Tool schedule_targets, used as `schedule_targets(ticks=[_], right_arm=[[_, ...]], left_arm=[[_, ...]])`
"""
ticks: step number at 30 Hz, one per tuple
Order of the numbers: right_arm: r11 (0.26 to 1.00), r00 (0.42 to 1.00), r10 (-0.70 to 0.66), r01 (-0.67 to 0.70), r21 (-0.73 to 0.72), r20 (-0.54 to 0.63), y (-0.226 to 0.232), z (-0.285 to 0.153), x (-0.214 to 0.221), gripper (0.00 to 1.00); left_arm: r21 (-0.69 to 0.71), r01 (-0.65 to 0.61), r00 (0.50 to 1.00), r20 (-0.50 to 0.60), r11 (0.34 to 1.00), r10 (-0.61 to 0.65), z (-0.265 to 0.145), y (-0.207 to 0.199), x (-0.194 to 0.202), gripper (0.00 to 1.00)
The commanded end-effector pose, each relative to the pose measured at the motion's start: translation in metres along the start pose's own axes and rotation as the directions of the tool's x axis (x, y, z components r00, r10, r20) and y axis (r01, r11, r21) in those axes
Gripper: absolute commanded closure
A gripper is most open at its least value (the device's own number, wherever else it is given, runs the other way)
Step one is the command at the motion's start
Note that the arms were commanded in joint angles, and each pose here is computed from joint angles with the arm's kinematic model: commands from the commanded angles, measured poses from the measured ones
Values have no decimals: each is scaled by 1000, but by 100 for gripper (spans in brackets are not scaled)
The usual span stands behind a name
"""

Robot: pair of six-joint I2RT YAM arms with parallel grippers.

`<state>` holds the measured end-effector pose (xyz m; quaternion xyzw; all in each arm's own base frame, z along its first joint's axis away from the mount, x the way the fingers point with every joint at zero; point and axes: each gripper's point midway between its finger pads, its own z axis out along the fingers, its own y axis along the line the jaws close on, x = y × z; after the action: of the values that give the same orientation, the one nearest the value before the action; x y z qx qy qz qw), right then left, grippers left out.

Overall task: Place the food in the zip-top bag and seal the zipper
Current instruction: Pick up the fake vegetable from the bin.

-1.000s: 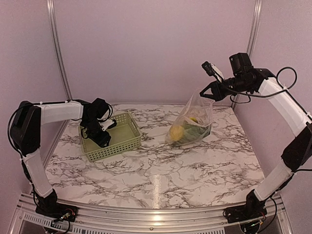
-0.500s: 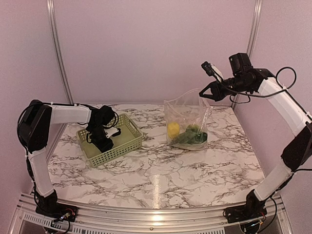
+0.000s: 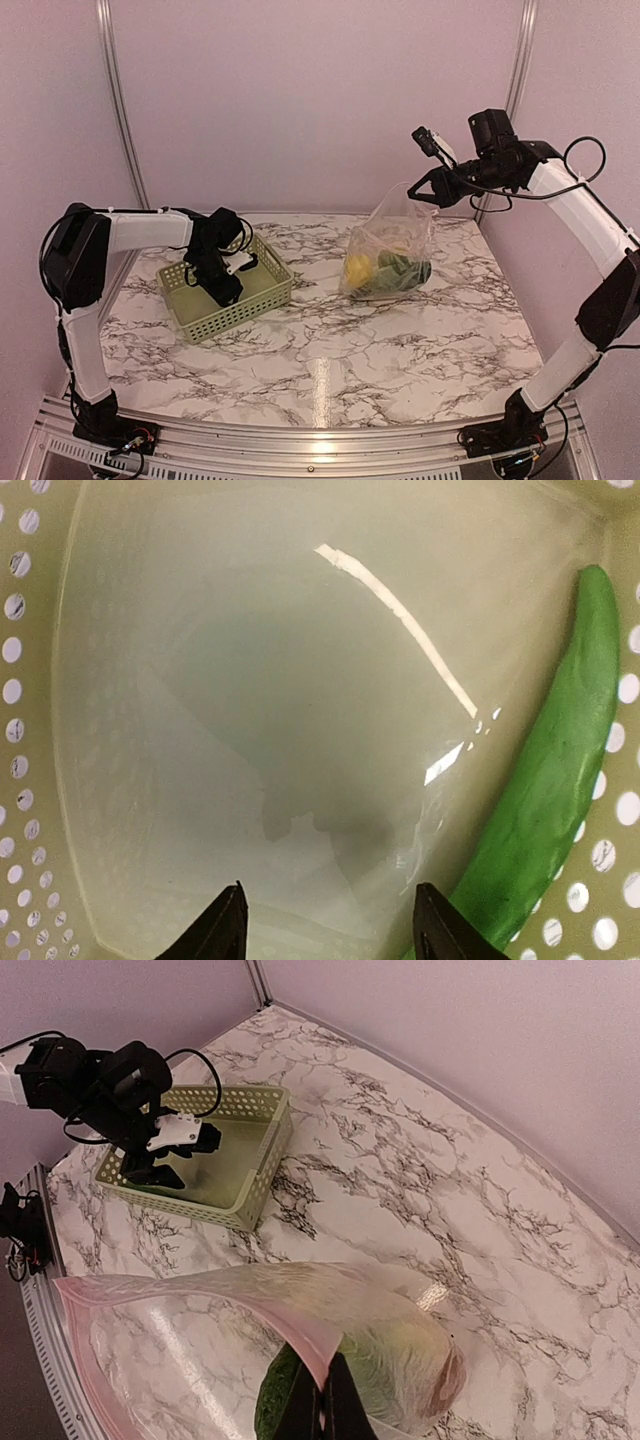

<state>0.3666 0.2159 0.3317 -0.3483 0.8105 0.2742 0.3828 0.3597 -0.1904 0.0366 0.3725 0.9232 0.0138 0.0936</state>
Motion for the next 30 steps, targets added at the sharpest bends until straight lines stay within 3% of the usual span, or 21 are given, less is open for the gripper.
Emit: schedule_targets(ticks=[1, 8, 20, 22, 30], right_arm=[[1000, 999, -20, 21, -7, 28, 0, 3, -9, 100], [1000, 1000, -17, 17, -7, 21, -2, 5, -7, 100], [1000, 1000, -13, 13, -5, 11, -3, 7, -4, 100], [1000, 1000, -14, 14, -3, 10, -4, 7, -4, 100], [1000, 1000, -14, 14, -8, 11, -2, 6, -2, 100]], left_arm=[[144, -43, 997, 68, 989, 33, -16, -24, -10, 40], [212, -42, 999, -23, 976, 48, 9, -39, 11, 39], [130, -59, 992, -105, 990, 73, 37, -33, 17, 37], [104, -56, 995, -80, 993, 64, 29, -26, 10, 38], [317, -57, 996, 84, 947, 31, -24, -51, -7, 35]])
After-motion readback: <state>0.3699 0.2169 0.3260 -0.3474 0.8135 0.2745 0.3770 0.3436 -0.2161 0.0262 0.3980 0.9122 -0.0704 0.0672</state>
